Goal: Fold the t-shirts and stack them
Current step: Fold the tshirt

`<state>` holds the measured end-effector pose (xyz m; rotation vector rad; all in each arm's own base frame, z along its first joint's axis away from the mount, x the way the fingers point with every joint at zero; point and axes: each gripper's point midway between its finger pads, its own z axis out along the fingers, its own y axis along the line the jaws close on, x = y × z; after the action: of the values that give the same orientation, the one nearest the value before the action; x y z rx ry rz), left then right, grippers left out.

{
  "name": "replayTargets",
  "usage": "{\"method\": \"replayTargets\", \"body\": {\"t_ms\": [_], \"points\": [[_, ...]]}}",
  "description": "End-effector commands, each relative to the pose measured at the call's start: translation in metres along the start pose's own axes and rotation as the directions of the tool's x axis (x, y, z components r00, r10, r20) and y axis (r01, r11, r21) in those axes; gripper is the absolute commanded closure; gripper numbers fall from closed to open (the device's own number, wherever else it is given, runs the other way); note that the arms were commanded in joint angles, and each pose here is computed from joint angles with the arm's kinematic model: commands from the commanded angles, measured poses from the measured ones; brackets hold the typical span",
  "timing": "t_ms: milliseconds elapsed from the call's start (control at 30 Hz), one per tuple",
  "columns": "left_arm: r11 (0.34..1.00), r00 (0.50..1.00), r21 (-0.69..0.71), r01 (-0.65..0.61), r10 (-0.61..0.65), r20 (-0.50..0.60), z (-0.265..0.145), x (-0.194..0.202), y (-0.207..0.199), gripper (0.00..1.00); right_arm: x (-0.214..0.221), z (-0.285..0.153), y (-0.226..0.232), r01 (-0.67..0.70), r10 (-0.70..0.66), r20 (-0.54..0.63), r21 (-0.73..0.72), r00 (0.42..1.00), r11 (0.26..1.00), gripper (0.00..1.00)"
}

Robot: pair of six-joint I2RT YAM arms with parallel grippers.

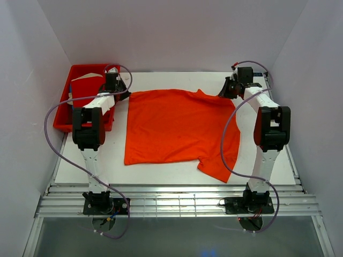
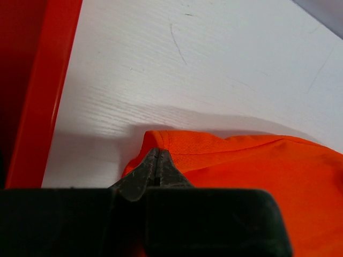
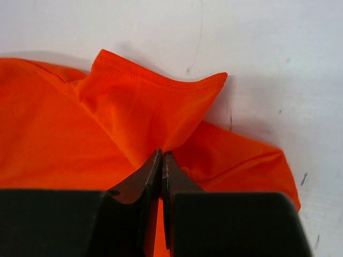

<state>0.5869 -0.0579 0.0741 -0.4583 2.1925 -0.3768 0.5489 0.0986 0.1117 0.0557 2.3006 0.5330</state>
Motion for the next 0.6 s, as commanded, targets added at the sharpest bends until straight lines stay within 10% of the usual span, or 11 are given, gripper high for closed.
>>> {"method": "replayTargets", "body": {"t_ms": [0, 567], "points": [[0.998, 0.995, 0.066, -0.002, -0.005, 0.101, -0.038, -0.032, -0.021, 1.0, 0.014, -0.022, 0.009, 0.038, -0.038, -0.008, -0.02, 0.999, 0.999, 0.92], [1.0, 1.0, -0.02, -0.001, 0.001, 0.022, -0.102, 0.023, 0.011, 1.0, 0.065, -0.085, 0.009, 0.062, -0.059, -0.066, 0.052, 0.996, 0.997, 0.92]]}}
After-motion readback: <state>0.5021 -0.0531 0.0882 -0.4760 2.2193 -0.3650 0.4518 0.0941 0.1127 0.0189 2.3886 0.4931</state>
